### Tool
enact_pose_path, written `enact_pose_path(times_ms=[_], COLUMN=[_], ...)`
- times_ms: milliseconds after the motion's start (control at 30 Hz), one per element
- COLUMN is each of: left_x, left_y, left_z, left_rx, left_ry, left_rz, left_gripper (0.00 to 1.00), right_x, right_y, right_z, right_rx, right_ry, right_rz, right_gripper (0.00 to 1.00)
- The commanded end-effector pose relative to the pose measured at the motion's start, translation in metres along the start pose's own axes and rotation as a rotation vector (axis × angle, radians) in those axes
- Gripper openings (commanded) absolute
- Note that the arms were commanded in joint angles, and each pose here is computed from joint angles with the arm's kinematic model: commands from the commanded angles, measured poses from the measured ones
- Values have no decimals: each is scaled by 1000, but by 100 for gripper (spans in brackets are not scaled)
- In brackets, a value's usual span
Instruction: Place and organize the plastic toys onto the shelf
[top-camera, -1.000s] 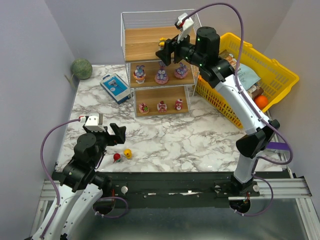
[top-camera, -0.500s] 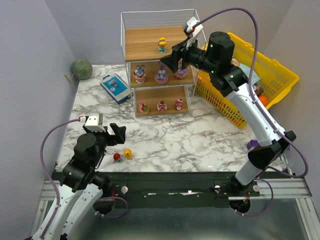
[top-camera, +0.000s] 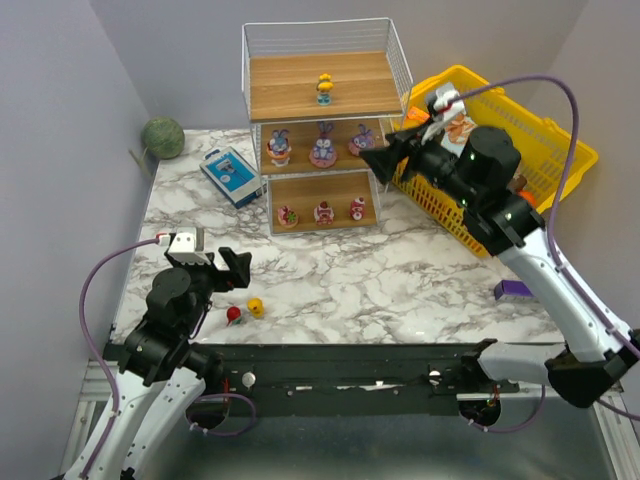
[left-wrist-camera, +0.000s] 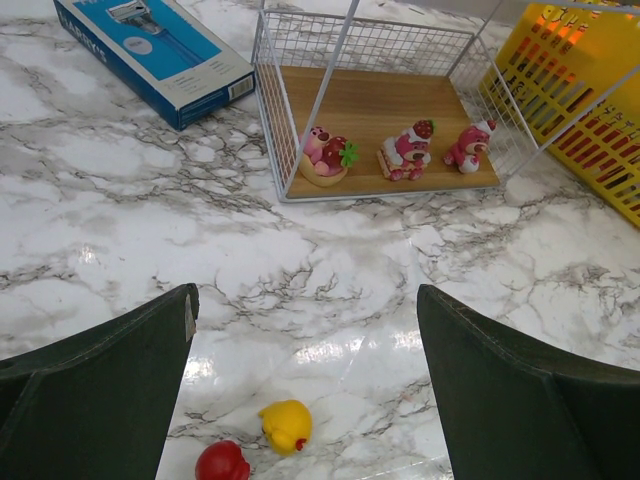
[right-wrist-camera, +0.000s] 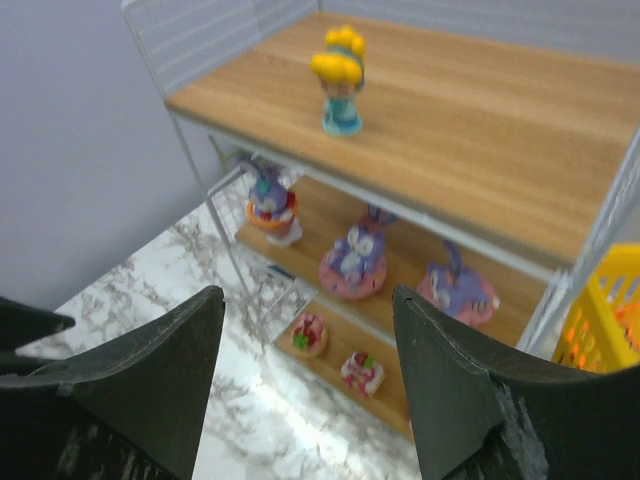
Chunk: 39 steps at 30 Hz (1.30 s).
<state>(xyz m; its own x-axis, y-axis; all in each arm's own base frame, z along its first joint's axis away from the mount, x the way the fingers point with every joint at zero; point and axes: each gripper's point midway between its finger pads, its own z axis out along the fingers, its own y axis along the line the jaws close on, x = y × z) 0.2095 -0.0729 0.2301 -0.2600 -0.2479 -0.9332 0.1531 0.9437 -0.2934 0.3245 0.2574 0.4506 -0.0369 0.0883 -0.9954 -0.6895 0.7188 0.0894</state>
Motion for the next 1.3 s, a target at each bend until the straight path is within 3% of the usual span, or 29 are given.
enact_pose_path(times_ms=[0, 100, 400, 533, 567, 633, 767, 1067, 1267], left_x=[-3, -3, -9, -9, -8, -9, -7, -5, -4], left_y=[-1, -1, 3, 2, 2, 1, 1, 1, 1], left_z=[-2, -3, -8, -9, -8, -9, -7, -6, -4], left_rx=[12, 14, -2, 7, 6, 9, 6, 8, 5], left_ry=[-19, -20, -53, -60, -57, -54, -44, -37, -28], left_rz=[-6, -4, -12, -12, -11, -10, -7, -5, -4], left_gripper=[99, 99, 99, 99, 99, 99, 99, 99, 99], right_x=[60, 78, 207, 254, 257, 282, 298, 351, 382], right_y=[8, 24, 92, 130, 132, 155, 185, 248, 252], right_z=[-18, -36, -41, -38, -35, -33, -29, -18, -7], right_rx=[3, -17, -112, -141, -109, -129, -135, -171, -121], right_ry=[41, 14, 109, 144, 130, 174, 110, 108, 132], right_rz=[97, 93, 166, 113, 99, 66, 72, 94, 99], right_gripper=[75, 75, 78, 80, 89, 91, 92, 90, 87])
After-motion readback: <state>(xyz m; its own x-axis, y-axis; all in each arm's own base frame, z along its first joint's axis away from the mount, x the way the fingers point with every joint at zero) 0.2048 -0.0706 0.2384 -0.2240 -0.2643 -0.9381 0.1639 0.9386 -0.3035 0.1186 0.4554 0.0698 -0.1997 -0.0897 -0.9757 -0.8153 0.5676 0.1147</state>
